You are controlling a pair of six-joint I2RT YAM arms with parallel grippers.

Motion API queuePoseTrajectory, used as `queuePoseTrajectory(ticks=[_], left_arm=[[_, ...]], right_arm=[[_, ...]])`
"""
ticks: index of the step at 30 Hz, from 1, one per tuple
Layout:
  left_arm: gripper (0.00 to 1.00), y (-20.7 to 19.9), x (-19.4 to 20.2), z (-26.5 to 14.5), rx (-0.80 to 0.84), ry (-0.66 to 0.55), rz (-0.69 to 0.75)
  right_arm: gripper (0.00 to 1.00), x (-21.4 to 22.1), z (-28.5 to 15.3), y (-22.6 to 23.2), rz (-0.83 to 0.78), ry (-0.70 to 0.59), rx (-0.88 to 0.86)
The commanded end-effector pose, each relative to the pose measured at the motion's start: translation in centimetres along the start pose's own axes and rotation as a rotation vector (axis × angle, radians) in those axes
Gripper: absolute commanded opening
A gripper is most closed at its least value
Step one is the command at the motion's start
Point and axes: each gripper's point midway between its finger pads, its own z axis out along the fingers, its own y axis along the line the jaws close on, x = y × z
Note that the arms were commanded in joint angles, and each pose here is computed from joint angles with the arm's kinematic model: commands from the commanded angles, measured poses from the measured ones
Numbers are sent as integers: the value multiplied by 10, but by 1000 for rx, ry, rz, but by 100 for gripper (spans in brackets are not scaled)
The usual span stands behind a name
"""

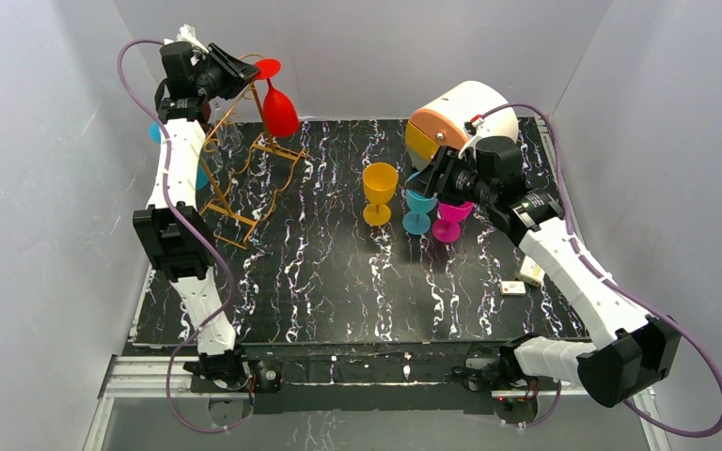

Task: Take the wine glass off the wine glass rack
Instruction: Pick up the wine glass from the wine rack.

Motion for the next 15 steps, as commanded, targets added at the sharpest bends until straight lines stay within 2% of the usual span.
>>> queuePoseTrajectory(ticks=[1, 10, 15], left_arm=[[22, -18, -8, -8, 57, 8, 19], [30, -19, -2, -6, 85, 38, 5], [16, -26, -3, -6, 114, 33, -19]], right_arm=[[61, -14, -3, 11, 15, -22, -11], [59, -12, -1, 11, 35, -12, -12], [59, -12, -2, 11, 37, -10, -11]])
